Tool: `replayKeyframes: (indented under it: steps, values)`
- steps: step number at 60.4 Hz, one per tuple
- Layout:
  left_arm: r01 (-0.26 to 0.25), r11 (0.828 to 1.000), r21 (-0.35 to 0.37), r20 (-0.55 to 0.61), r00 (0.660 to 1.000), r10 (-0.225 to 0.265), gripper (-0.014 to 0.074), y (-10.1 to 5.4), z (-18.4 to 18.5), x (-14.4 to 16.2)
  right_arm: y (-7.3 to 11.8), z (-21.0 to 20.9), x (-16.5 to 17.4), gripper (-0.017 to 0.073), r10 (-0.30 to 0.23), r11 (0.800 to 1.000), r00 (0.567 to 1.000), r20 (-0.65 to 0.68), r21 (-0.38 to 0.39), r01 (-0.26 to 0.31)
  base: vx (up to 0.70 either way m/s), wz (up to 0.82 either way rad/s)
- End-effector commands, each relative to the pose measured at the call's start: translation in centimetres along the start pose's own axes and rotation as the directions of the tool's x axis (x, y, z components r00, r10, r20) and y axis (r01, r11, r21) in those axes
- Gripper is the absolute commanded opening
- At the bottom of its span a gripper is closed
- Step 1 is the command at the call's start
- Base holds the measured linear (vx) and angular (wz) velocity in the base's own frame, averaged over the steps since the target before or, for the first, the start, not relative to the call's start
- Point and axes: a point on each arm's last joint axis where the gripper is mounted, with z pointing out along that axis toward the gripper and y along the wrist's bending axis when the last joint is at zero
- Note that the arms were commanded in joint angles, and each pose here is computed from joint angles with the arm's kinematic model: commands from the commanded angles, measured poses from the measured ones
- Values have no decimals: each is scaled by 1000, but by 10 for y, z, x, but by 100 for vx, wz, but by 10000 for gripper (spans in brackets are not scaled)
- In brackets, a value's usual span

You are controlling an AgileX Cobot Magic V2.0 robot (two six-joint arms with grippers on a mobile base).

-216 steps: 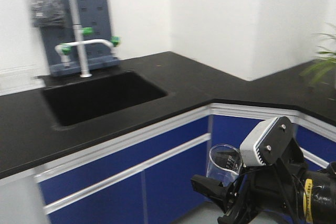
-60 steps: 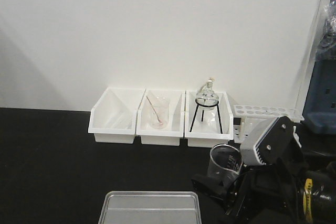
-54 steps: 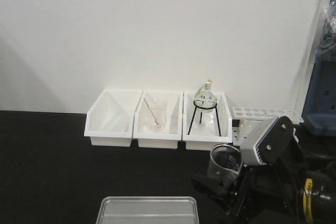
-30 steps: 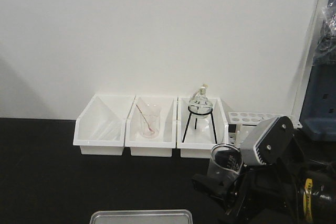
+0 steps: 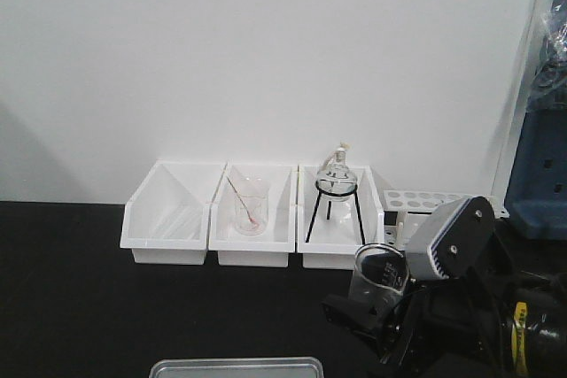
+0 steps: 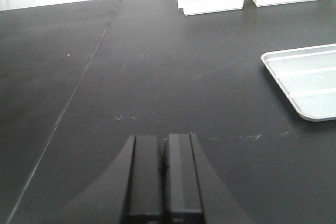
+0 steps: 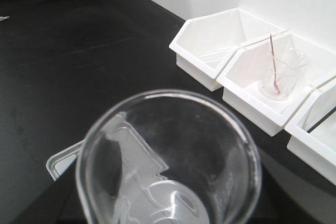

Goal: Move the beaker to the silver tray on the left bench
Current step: 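Move the held beaker with the right gripper over the silver tray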

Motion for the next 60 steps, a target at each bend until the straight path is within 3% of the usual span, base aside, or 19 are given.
replayKeyframes:
  steps: [1, 11, 30, 35, 41, 44, 50, 60]
  values:
    - [3, 1000, 5, 69, 998, -3, 1, -1, 2, -1, 1, -6, -16, -11, 9, 1000, 998, 64, -2, -8, 0, 0]
    - [3, 1000, 5, 69, 998, -3, 1, -1, 2, -1, -10, 15, -8, -11, 9, 1000, 999, 36, 1, -9, 0, 0]
    - [3, 1000, 5, 69, 998, -3, 1, -1, 2, -1, -30, 86, 5, -11, 93, 986, 996, 18, -144, -89, 0, 0]
    - [3, 1000, 5, 69, 998, -3, 1, -1, 2, -1, -25, 112, 10, -11, 64, 984, 998, -10, -166, -65, 0, 0]
    - [3, 1000, 5, 69, 998, -3, 1, -1, 2, -1, -13, 141, 14, -11, -34, 987, 999, -40, -161, 27, 0, 0]
    - [3, 1000, 5, 69, 998, -3, 1, -1, 2, -1, -7, 156, 19, -11, -44, 988, 997, -60, -150, 34, 0, 0]
    - [3, 1000, 5, 69, 998, -3, 1, -1, 2, -1, -2, 177, 26, -11, 10, 991, 997, -73, -134, -20, 0, 0]
    - [3, 1000, 5, 69, 998, -3, 1, -1, 2, -1, 1, 204, 48, -11, 64, 978, 994, -90, -191, -81, 0, 0]
